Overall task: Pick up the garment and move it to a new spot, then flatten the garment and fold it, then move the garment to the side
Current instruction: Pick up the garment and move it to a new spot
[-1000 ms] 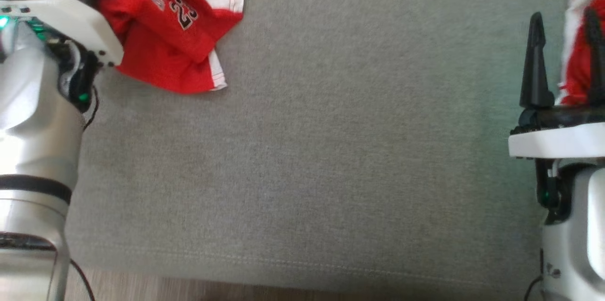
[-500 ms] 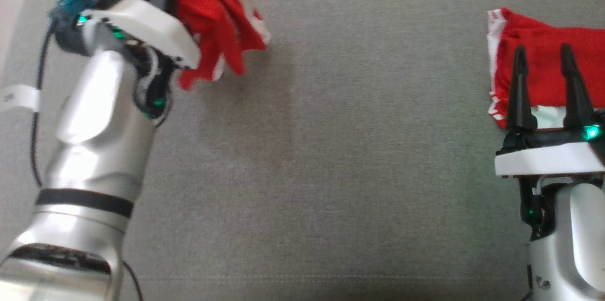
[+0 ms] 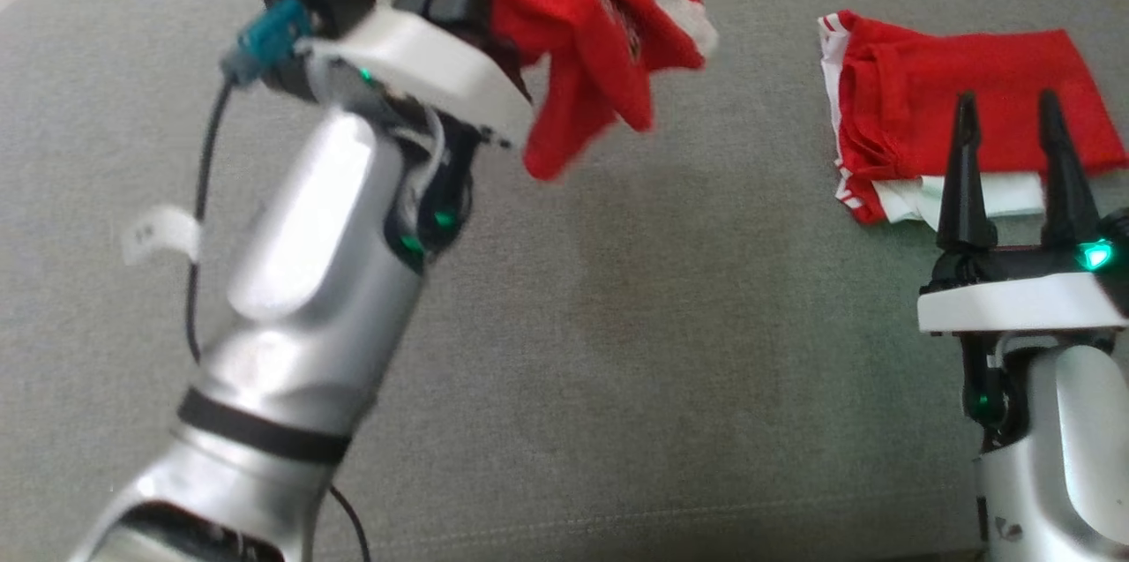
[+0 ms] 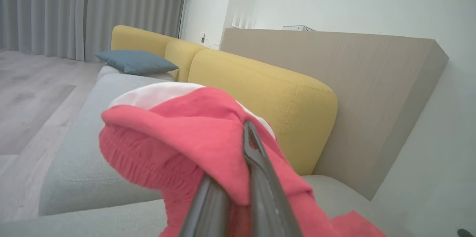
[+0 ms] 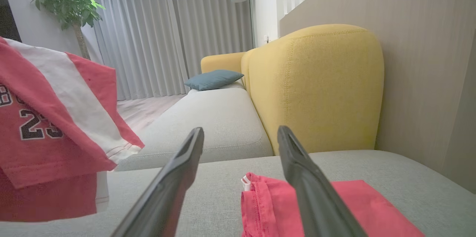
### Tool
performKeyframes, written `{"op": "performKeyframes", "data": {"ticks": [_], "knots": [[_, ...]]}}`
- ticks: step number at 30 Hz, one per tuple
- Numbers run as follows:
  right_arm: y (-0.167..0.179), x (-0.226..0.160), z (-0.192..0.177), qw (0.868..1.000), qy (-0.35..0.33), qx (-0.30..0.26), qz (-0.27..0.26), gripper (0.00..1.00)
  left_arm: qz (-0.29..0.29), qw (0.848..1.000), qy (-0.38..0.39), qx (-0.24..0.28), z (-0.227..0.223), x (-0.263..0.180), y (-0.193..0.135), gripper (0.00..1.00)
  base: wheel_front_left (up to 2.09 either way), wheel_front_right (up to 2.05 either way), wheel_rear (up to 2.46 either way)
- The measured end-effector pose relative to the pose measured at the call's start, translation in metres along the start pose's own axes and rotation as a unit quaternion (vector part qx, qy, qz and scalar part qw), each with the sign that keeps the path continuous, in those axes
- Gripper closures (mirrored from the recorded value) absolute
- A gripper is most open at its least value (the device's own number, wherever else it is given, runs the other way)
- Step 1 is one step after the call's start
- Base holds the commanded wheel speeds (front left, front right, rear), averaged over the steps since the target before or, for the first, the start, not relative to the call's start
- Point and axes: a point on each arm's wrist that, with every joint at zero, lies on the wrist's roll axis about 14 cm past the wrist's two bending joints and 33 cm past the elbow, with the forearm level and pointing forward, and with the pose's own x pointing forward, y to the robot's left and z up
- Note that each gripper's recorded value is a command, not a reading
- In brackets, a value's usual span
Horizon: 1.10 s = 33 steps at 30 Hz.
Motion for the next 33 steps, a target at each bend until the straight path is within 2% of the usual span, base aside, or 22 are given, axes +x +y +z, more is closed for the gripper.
{"op": "performKeyframes", "data": {"ticks": [4, 7, 10, 13, 16, 19, 20, 21, 22, 28, 33], "knots": [[-0.004, -0.001, -0.005, 1.0, 0.004, 0.001, -0.006, 0.0, 0.021, 0.999, 0.026, -0.015, -0.029, -0.011, 0.001, 1.0, 0.0, 0.0, 0.0], [-0.006, 0.0, -0.011, 1.0, 0.012, 0.001, -0.008, 0.0, 0.048, 0.995, 0.082, -0.009, -0.075, -0.033, 0.012, 1.0, 0.0, 0.0, 0.0], [-0.007, 0.0, -0.016, 1.0, 0.015, 0.001, -0.009, 0.0, 0.067, 0.986, 0.149, 0.019, -0.121, -0.064, 0.028, 1.0, 0.0, 0.0, 0.0], [-0.005, 0.002, -0.021, 1.0, 0.021, 0.003, -0.007, 0.0, 0.075, 0.975, 0.199, 0.064, -0.149, -0.092, 0.047, 1.0, 0.0, 0.0, 0.0], [-0.001, 0.003, -0.023, 1.0, 0.023, 0.006, -0.002, 0.0, 0.07, 0.967, 0.22, 0.104, -0.158, -0.105, 0.057, 1.0, 0.0, 0.0, 0.0], [0.005, 0.005, -0.023, 1.0, 0.022, 0.008, 0.005, 0.0, 0.075, 0.964, 0.227, 0.116, -0.159, -0.111, 0.061, 1.0, 0.0, 0.0, 0.0], [0.007, 0.005, -0.022, 1.0, 0.022, 0.008, 0.009, 0.0, 0.074, 0.963, 0.229, 0.121, -0.159, -0.113, 0.062, 0.7, 0.0, 0.0, 0.0], [0.01, 0.006, -0.022, 1.0, 0.021, 0.009, 0.012, 0.0, 0.073, 0.962, 0.231, 0.127, -0.16, -0.115, 0.062, 0.18, 0.0, 0.0, 0.0], [0.012, 0.006, -0.021, 1.0, 0.02, 0.01, 0.015, 0.0, 0.071, 0.961, 0.231, 0.132, -0.159, -0.116, 0.062, 0.0, 0.0, 0.0, 0.0], [0.022, 0.009, -0.018, 0.999, 0.019, 0.01, 0.028, 0.0, 0.081, 0.965, 0.205, 0.143, -0.14, -0.118, 0.063, 0.0, 0.0, 0.0, 0.0], [0.03, 0.01, -0.013, 0.999, 0.012, 0.012, 0.038, 0.0, 0.106, 0.972, 0.156, 0.143, -0.109, -0.118, 0.069, 0.0, 0.0, 0.0, 0.0]]}}
